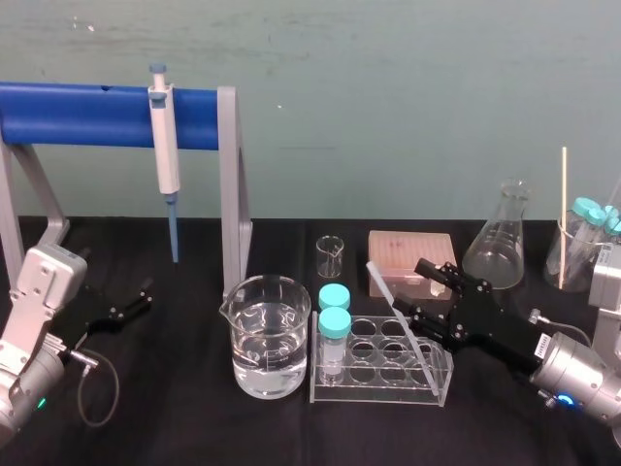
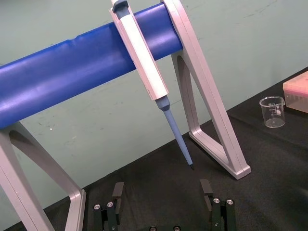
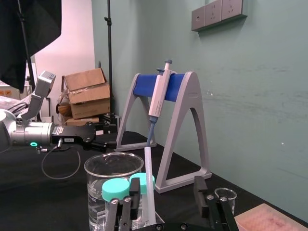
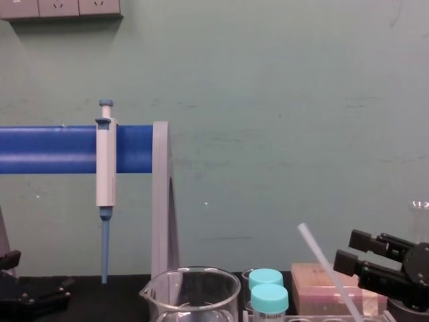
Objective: Pick up the stirring rod with one hand, then place it down.
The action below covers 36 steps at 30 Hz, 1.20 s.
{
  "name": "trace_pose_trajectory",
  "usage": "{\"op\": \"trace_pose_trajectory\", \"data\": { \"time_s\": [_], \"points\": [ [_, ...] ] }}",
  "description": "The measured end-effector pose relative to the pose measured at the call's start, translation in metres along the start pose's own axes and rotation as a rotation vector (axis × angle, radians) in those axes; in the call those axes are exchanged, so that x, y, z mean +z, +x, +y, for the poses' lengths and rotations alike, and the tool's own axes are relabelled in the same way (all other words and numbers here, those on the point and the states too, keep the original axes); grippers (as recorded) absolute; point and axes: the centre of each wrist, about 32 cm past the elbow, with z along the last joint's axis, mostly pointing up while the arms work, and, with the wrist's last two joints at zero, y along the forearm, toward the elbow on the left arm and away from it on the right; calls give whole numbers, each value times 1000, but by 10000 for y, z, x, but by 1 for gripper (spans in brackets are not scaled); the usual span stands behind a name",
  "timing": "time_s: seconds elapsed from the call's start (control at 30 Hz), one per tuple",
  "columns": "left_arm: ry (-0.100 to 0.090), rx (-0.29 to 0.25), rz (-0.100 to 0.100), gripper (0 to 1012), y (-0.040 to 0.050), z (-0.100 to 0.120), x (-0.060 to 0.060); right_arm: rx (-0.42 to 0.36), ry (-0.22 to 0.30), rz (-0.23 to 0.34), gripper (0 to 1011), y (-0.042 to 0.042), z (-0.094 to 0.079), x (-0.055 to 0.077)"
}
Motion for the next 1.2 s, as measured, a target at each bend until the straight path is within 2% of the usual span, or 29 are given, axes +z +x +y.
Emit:
{"op": "trace_pose_trajectory", "data": {
  "time_s": [0.03,0.17,0.2,0.27,0.3,0.37,0.43,0.5,0.63,0.67,0.73,0.77,0.8,0.87,1.0,1.2],
  "points": [
    [0,0,0,1000,0,0,0,0,0,0,726,0,0,0],
    [0,0,0,1000,0,0,0,1,0,1,812,0,0,0],
    [0,0,0,1000,0,0,0,1,0,1,875,0,0,0],
    [0,0,0,1000,0,0,0,1,0,1,890,0,0,0],
    [0,0,0,1000,0,0,0,1,0,1,954,0,0,0],
    [0,0,0,1000,0,0,0,0,0,0,978,0,1,4],
    [0,0,0,1000,0,0,0,-33,5,-10,1003,-4,8,42],
    [0,0,0,1000,0,0,0,-108,3,-29,1003,-20,3,102],
    [0,0,0,1000,0,0,0,-318,-37,-43,1003,-96,-28,166],
    [0,0,0,1000,0,0,0,-421,-63,-40,1003,-135,-39,175],
    [0,0,0,1000,0,0,0,-505,-87,-37,1003,-164,-44,174],
    [0,0,0,1000,0,0,0,-591,-114,-32,1003,-188,-42,163],
    [0,0,0,1000,0,0,0,-591,-114,-32,1003,-188,-42,163],
    [0,0,0,1000,0,0,0,-706,-166,-21,1003,-227,-33,125],
    [0,0,0,1000,0,0,0,-762,-223,0,1003,-254,-16,74],
    [0,0,0,1000,0,0,0,-766,-252,8,1003,-268,0,46]
  ]
}}
